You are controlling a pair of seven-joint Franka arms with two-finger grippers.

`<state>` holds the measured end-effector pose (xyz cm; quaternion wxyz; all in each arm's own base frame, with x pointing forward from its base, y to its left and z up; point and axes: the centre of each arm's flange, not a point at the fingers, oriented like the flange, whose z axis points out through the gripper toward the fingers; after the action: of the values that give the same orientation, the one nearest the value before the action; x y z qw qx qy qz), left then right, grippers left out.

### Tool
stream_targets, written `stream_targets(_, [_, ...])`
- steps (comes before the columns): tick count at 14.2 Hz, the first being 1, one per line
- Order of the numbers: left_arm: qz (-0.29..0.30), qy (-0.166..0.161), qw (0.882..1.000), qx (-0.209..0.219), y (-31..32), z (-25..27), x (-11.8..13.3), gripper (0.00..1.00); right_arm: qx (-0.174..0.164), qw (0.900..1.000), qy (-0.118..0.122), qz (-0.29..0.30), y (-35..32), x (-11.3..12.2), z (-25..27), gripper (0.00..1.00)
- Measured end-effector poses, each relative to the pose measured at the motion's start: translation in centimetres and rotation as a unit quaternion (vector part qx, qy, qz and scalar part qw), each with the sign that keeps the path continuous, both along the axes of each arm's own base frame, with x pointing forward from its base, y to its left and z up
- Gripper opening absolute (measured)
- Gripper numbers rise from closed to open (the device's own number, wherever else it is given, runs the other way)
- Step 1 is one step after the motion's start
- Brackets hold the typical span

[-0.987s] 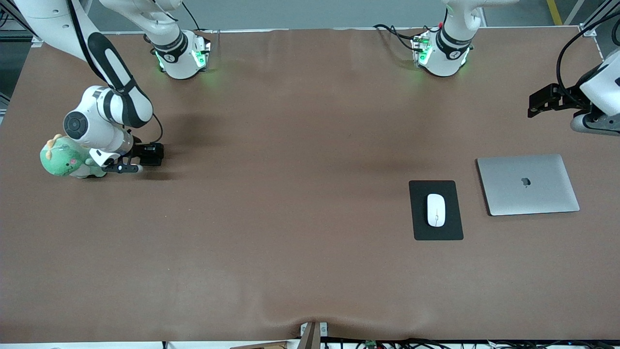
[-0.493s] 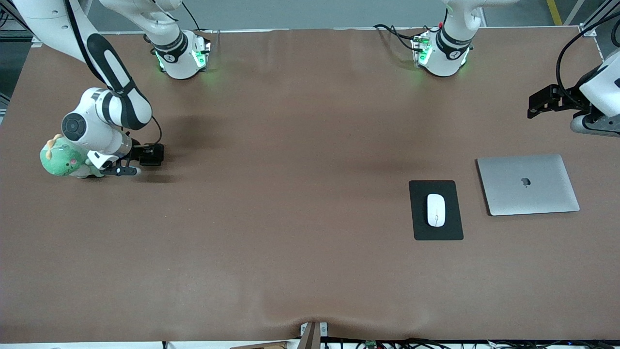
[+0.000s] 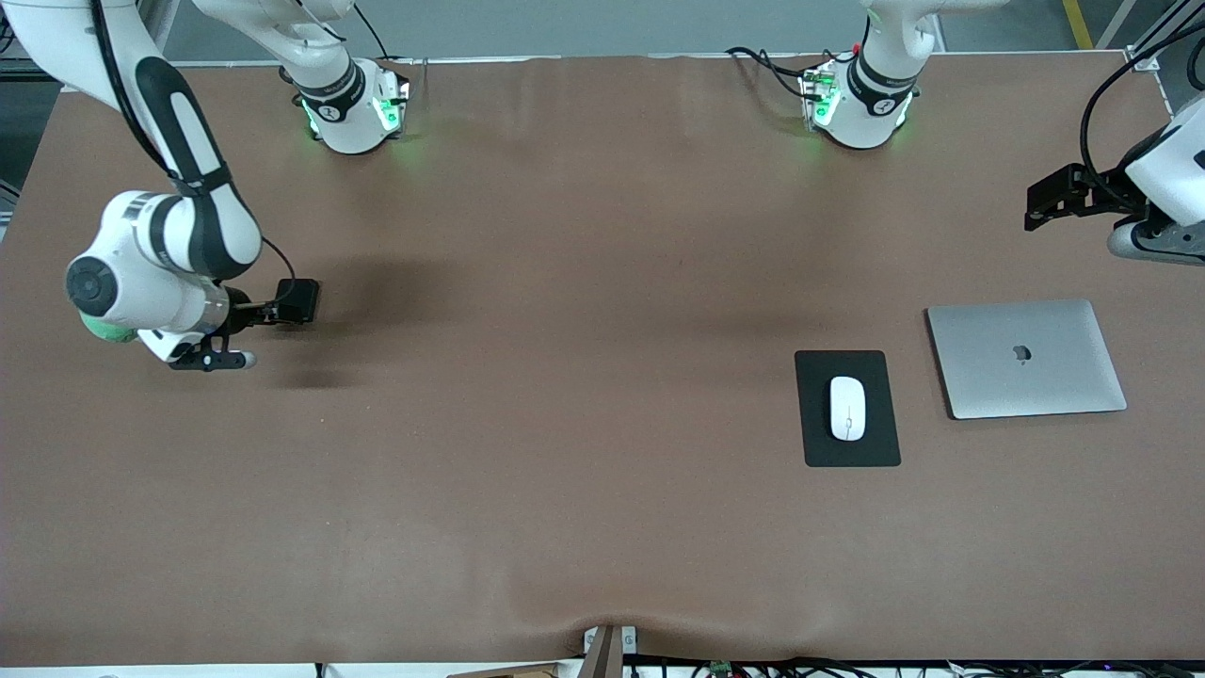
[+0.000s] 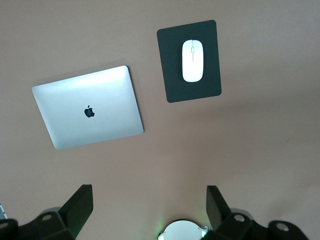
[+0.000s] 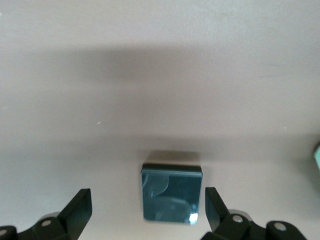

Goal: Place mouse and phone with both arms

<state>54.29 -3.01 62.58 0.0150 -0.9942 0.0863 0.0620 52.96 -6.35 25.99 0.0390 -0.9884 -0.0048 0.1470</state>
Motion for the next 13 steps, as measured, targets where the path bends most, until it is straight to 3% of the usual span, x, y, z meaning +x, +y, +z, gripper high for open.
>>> stream_targets(3, [0.0,0.0,1.0,0.0,0.0,0.0,0.0,1.0,0.003,1.0,-0.004,0.003,-0.2,3.1,4.8,1.0])
stream_targets(9, [0.0,0.0,1.0,0.0,0.0,0.0,0.0,1.0,-0.002,0.999,0.035,0.019,-0.5,7.4,15.6,1.0])
stream_targets(13, [0.0,0.0,1.0,0.0,0.0,0.0,0.0,1.0,-0.006,0.999,0.043,0.016,-1.3,8.8,19.1,1.0])
